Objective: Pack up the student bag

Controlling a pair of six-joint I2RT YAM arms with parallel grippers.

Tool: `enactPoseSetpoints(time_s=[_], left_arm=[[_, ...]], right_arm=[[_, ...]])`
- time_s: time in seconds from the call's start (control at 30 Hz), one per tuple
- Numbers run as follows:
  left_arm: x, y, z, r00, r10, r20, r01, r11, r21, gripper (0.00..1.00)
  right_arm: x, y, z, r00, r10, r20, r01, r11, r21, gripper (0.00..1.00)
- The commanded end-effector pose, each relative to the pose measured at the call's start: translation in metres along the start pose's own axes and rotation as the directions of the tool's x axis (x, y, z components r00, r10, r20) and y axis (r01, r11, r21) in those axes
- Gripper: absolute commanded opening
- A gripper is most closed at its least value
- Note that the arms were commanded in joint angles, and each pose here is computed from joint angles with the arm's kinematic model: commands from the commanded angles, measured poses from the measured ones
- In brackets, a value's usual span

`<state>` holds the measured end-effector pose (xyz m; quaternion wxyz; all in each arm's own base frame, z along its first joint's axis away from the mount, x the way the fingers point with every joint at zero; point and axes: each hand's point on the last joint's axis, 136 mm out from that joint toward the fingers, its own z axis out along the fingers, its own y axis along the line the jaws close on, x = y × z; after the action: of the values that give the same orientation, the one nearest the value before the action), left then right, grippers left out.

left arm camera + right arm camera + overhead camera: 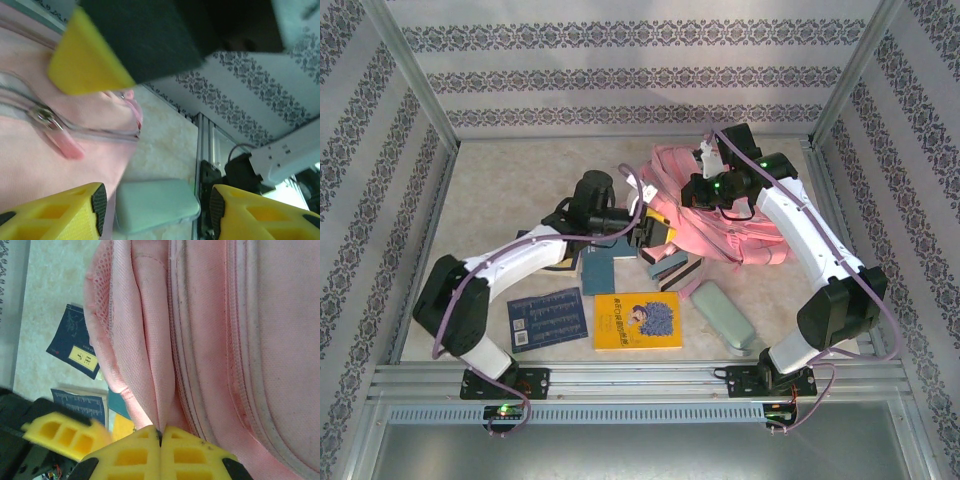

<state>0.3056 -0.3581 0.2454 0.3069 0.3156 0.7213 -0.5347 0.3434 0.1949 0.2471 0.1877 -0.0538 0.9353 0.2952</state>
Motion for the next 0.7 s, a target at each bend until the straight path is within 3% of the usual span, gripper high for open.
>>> enactPoseSetpoints(time_s=[0.0, 0.13, 0.37, 0.67], left_arm=[[-0.022, 0.007, 0.012, 0.997, -0.036, 0.064, 0.035, 0.999, 0.014, 0.58], [-0.020, 0.025, 0.023, 0.995, -0.084, 0.047, 0.085, 0.996, -0.014, 0.57], [-0.015, 0.057, 0.020, 0.997, -0.078, 0.014, 0.079, 0.976, -0.202, 0.55], [-0.006, 0.080, 0.023, 0.993, -0.012, -0.114, -0.039, 0.901, -0.431, 0.41]], right_arm=[[-0.019, 0.027, -0.022, 0.994, -0.030, 0.103, 0.040, 0.995, -0.096, 0.00], [-0.019, 0.031, -0.023, 0.995, -0.007, 0.104, 0.020, 0.991, -0.131, 0.00], [-0.020, 0.036, -0.025, 0.994, 0.011, 0.107, 0.006, 0.988, -0.157, 0.00], [-0.023, 0.049, -0.018, 0.993, 0.045, 0.108, -0.022, 0.980, -0.199, 0.00]])
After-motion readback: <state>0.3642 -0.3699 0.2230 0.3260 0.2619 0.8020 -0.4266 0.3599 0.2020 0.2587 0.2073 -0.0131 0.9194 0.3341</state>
